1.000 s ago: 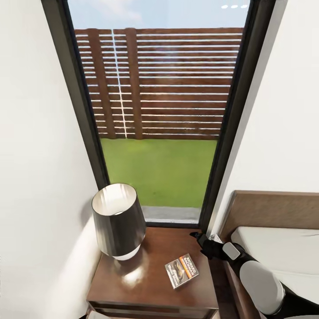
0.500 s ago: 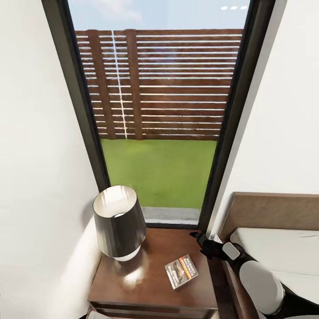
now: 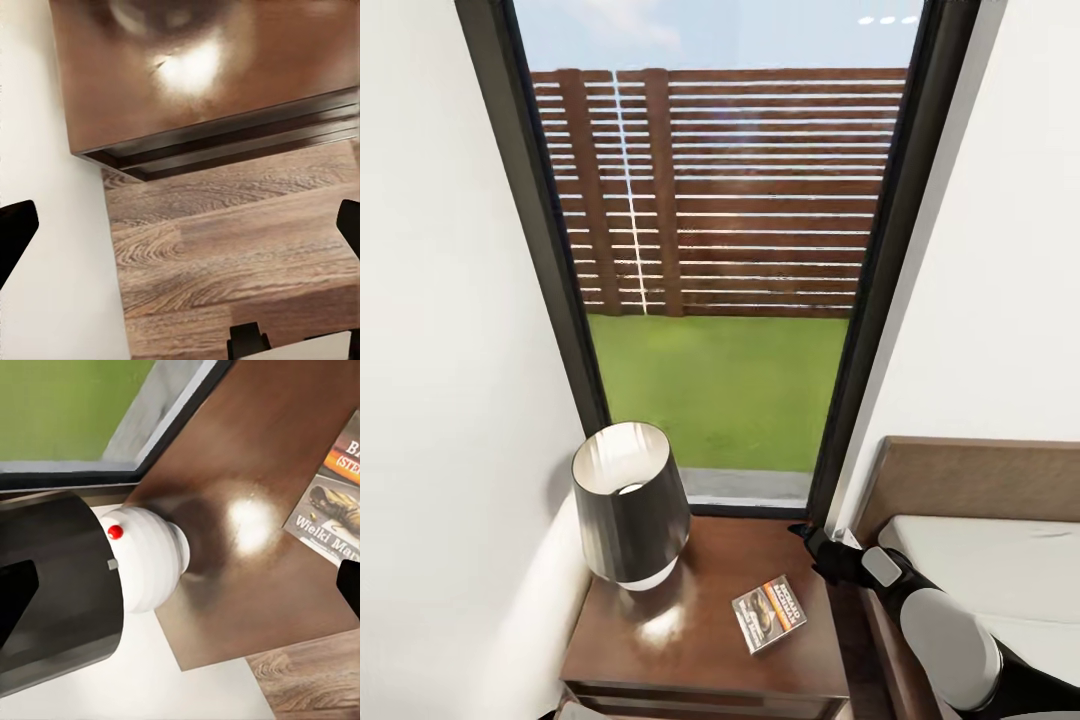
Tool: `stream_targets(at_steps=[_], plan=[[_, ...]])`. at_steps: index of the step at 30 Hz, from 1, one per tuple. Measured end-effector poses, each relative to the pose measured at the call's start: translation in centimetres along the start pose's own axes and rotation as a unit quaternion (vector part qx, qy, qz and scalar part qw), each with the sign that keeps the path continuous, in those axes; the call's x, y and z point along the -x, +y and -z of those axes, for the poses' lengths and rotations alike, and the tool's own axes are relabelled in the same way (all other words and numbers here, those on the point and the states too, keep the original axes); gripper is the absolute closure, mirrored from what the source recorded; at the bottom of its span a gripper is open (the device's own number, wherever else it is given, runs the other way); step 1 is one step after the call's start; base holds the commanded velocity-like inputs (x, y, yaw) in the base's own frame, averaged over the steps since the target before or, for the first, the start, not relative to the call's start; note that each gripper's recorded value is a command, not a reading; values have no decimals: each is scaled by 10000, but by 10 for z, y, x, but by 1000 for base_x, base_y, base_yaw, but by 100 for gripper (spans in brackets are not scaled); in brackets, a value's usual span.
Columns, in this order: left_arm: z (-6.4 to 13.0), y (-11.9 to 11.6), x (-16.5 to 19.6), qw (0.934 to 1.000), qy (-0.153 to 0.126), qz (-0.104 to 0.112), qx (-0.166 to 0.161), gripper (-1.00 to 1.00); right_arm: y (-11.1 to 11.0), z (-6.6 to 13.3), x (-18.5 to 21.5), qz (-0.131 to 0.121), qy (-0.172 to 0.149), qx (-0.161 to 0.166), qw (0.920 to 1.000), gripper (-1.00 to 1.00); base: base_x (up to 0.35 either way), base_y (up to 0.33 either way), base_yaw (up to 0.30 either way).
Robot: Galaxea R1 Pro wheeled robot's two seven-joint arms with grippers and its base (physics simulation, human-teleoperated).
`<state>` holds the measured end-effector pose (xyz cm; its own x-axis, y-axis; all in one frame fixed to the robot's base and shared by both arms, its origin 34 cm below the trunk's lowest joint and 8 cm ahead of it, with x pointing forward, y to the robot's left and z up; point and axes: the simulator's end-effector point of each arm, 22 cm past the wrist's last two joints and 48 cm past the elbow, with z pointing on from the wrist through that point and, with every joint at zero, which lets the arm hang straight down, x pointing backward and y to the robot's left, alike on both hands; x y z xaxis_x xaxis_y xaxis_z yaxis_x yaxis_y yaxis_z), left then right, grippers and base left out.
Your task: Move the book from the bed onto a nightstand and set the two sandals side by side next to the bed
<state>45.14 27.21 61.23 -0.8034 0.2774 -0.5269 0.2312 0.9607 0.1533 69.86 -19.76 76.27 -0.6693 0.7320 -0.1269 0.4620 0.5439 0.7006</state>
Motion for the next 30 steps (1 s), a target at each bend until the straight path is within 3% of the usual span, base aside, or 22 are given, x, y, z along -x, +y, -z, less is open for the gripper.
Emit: stream_targets(at_steps=[30], plan=[[29, 2, 8, 10000, -1, 0, -1, -100, 16, 25, -3, 2, 9, -3, 10000, -100, 0, 0, 0]])
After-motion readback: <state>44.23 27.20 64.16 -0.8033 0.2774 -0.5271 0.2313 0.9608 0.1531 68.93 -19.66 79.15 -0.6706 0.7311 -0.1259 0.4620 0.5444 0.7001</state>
